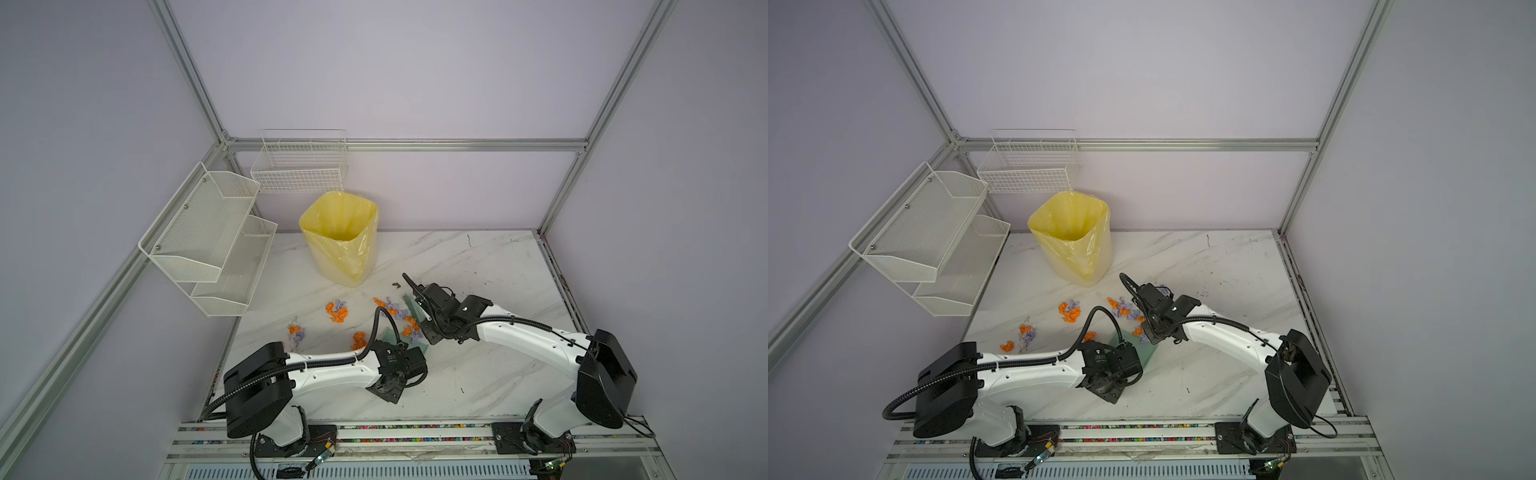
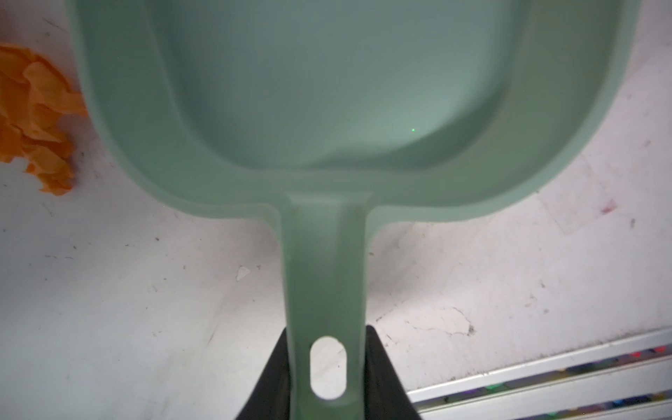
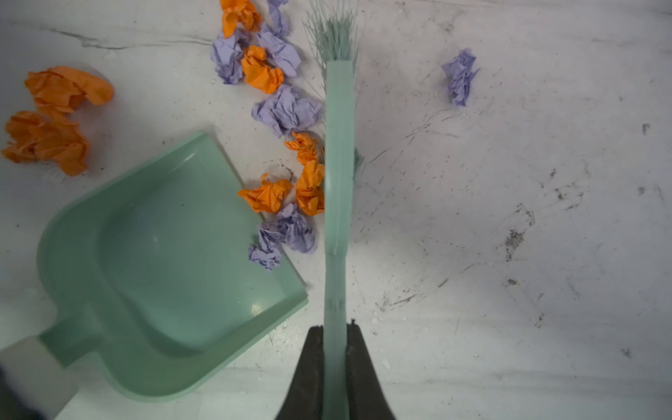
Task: Sweep away the paper scraps from the table
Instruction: 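Sweep the paper scraps with the brush toward the dustpan held by the left gripper, then lift the filled dustpan toward the yellow bin with left gripper while right draws back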
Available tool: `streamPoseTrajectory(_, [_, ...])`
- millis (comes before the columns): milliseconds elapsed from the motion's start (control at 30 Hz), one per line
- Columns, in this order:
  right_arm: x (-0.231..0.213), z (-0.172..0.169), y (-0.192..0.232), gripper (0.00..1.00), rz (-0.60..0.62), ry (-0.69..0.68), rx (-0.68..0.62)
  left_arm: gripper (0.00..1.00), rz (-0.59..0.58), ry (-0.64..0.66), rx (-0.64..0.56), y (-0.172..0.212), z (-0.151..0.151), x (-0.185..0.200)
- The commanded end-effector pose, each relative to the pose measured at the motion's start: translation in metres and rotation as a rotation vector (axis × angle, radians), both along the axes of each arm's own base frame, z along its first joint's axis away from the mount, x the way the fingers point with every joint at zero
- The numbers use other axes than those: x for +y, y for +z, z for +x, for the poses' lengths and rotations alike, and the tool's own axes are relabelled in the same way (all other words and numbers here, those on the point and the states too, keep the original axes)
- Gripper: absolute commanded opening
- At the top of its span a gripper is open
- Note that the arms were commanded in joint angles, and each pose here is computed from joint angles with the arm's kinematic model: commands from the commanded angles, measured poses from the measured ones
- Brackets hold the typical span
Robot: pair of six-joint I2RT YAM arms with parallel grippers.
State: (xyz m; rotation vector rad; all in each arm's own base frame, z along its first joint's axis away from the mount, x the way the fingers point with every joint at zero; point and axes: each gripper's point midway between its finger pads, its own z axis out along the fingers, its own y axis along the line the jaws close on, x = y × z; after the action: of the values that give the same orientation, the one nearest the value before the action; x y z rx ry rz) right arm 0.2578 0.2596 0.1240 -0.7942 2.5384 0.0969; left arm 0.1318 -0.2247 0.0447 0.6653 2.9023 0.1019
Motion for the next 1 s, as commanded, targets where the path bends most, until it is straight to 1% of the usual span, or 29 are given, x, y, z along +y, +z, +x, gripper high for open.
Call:
streamPoseTrajectory(0, [0.006, -0.026, 0.005, 0.00, 0.061, 0.043, 0.096, 0.00, -0.074, -0.002, -0.059, 0.022, 0.023, -0.026])
streamPoseTrajectory(167, [0.013, -0.047, 0.013, 0.00, 0.164, 0.051, 0.179, 0.00, -0.090, 0.012, -0.058, 0.022, 0.034, -0.025])
streamPoseTrajectory(333, [0.013, -0.066, 0.019, 0.00, 0.240, 0.041, 0.247, 0.00, -0.098, 0.024, -0.057, 0.022, 0.042, -0.023])
streamPoseTrajectory(433, [0.009, -0.065, 0.035, 0.00, 0.282, 0.005, 0.217, 0.00, -0.102, 0.017, -0.054, 0.022, 0.044, -0.023])
streamPoseTrajectory(600, [-0.014, -0.036, 0.072, 0.00, 0.289, -0.146, 0.022, 0.00, -0.112, -0.001, -0.059, 0.024, 0.045, -0.027])
streamPoseTrajectory(667, [-0.019, -0.028, 0.083, 0.00, 0.295, -0.188, -0.031, 0.00, -0.120, -0.001, -0.068, 0.025, 0.046, -0.028])
streamPoseTrajectory(833, [-0.025, -0.016, 0.105, 0.00, 0.337, -0.229, -0.119, 0.00, -0.139, 0.024, -0.119, 0.035, 0.050, -0.026])
streamPoseTrajectory(967, [-0.037, -0.009, 0.116, 0.00, 0.341, -0.276, -0.166, 0.00, -0.161, 0.022, -0.170, 0.047, 0.052, -0.028])
